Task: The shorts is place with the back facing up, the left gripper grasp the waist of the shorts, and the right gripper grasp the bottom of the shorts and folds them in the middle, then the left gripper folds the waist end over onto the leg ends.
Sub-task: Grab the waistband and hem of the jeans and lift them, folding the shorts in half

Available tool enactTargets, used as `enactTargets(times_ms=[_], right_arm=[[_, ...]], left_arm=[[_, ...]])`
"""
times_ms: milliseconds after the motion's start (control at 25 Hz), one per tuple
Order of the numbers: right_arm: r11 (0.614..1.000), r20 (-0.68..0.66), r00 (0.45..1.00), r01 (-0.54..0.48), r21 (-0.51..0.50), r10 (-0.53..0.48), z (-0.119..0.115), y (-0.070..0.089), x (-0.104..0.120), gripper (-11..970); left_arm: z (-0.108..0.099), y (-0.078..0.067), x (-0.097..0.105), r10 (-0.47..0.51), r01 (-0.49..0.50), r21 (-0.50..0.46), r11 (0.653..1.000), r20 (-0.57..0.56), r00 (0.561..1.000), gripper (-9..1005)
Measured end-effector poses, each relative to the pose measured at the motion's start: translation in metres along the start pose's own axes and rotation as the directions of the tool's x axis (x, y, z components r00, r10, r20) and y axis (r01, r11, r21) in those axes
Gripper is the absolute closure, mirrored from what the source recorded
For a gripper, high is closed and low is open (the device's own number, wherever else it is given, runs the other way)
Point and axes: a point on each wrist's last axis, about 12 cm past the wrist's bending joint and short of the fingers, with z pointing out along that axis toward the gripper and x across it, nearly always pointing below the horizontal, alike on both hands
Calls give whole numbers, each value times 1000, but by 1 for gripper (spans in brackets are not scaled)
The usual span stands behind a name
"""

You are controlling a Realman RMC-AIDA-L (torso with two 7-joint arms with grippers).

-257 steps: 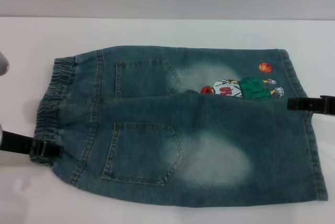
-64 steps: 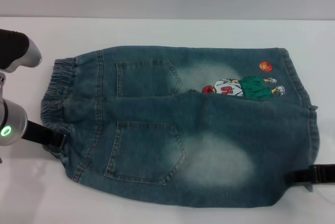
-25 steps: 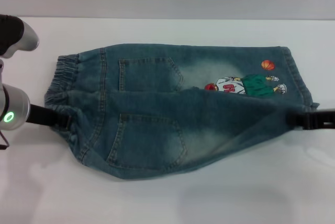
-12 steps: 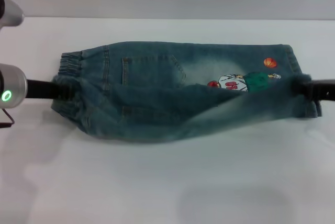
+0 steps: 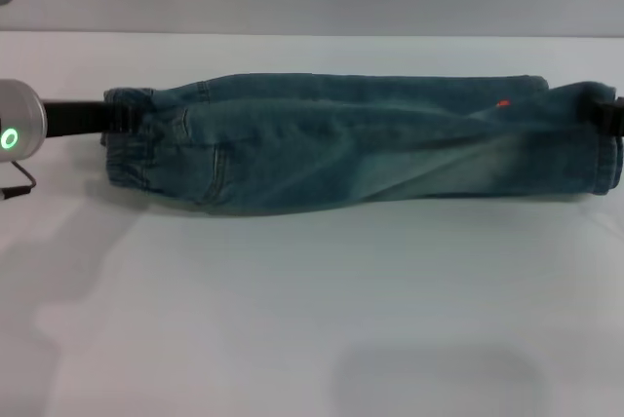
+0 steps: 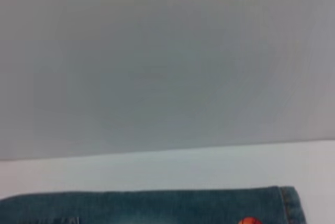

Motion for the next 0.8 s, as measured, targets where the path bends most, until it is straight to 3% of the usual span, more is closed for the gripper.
enactTargets(times_ms=[480,800], right_arm=[[997,88,996,-18,70,11,2,-14,-6,869],[997,108,994,-20,78,11,8,-15,-11,863]], left_arm=[[7,6,-12,-23,24,-14,1000,84,996,857],[16,1,-20,-11,12,-5,1000,86,996,850]])
